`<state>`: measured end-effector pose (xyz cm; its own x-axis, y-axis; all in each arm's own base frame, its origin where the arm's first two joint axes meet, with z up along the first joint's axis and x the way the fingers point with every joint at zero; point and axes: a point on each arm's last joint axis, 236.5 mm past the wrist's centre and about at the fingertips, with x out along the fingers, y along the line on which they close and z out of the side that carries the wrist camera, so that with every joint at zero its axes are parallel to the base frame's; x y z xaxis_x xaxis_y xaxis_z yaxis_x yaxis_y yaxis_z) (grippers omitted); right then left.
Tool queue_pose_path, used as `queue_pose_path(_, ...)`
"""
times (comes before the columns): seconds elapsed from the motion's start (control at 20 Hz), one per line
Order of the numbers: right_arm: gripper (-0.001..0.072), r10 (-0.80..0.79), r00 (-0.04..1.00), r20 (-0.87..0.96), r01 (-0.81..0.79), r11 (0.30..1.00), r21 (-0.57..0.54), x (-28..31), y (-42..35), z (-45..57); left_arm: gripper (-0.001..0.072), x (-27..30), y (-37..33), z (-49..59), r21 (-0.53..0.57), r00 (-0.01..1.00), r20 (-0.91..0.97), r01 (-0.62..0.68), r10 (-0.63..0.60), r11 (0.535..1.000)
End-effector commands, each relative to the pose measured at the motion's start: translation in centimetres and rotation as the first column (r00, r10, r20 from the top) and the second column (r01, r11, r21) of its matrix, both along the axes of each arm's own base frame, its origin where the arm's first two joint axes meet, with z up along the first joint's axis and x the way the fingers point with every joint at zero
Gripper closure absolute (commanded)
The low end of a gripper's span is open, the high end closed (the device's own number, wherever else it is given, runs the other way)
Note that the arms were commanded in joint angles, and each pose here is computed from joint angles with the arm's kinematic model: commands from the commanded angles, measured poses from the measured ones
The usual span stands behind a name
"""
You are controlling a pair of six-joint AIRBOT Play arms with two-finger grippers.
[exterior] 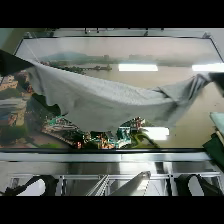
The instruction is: Fold the shirts.
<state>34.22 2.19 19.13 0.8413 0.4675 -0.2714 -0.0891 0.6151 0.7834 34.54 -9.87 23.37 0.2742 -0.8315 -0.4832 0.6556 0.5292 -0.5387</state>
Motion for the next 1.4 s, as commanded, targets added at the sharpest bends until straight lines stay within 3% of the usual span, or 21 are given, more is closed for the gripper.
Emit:
queue_pose_path(0.0,0.0696,-0.070,0.968,-0.240,0.076,0.997,0.016,3.3,-1.8,-13.2,0.0680,3.3,-2.4,-11.3,-0.035,0.961,-0.274,0.013,-0.022,0.999)
queue_pose_path(0.05,0.0695,-0.090,0.945,-0.315,0.097,0.995,0.007,4.2,-2.7,-17.1,0.0681,3.7,-2.8,-14.8,-0.030,0.936,-0.351,0.008,-0.018,1.000)
queue_pose_path(0.1,0.0648,-0.099,0.922,-0.373,0.110,0.994,0.007,4.9,-3.5,-20.5,0.0681,3.7,-3.3,-18.1,-0.030,0.903,-0.429,0.018,-0.029,0.999)
queue_pose_path(0.15,0.0415,-0.090,0.904,-0.418,0.105,0.994,0.011,5.3,-4.1,-23.2,0.0686,3.5,-3.4,-20.5,-0.036,0.871,-0.490,0.031,-0.045,0.999)
queue_pose_path(0.2,0.0228,-0.063,0.887,-0.458,0.083,0.996,0.024,5.6,-4.5,-25.4,0.0687,3.6,-3.5,-22.3,-0.051,0.843,-0.535,0.030,-0.053,0.998)
queue_pose_path(0.55,0.0227,0.182,0.876,-0.447,-0.117,0.979,0.168,5.2,-5.6,-23.2,0.0685,7.6,0.7,-27.5,-0.062,0.726,-0.687,-0.113,0.040,0.992)
queue_pose_path(0.7,0.0227,0.276,0.793,-0.543,-0.198,0.960,0.199,1.3,-3.8,-23.5,0.0683,7.4,1.0,-28.3,-0.077,0.701,-0.713,-0.103,0.018,0.992)
queue_pose_path(0.75,0.0228,0.279,0.769,-0.576,-0.197,0.959,0.201,0.0,-3.4,-24.0,0.0664,7.3,0.9,-28.7,-0.081,0.693,-0.721,-0.103,0.013,0.991)
queue_pose_path(0.85,0.0228,0.268,0.729,-0.630,-0.167,0.962,0.215,-2.3,-2.4,-25.1,0.0375,7.3,0.9,-29.4,-0.085,0.679,-0.734,-0.106,0.010,0.991)
queue_pose_path(1.15,0.0227,0.261,0.619,-0.741,-0.142,0.965,0.221,-7.9,2.5,-30.6,0.0371,7.3,0.9,-29.9,-0.088,0.672,-0.741,-0.111,0.010,0.990)
queue_pose_path(1.35,0.0229,0.264,0.612,-0.745,-0.200,0.964,0.178,-7.0,6.0,-32.3,0.0371,8.2,0.9,-30.4,-0.068,0.685,-0.727,-0.139,0.047,0.988)
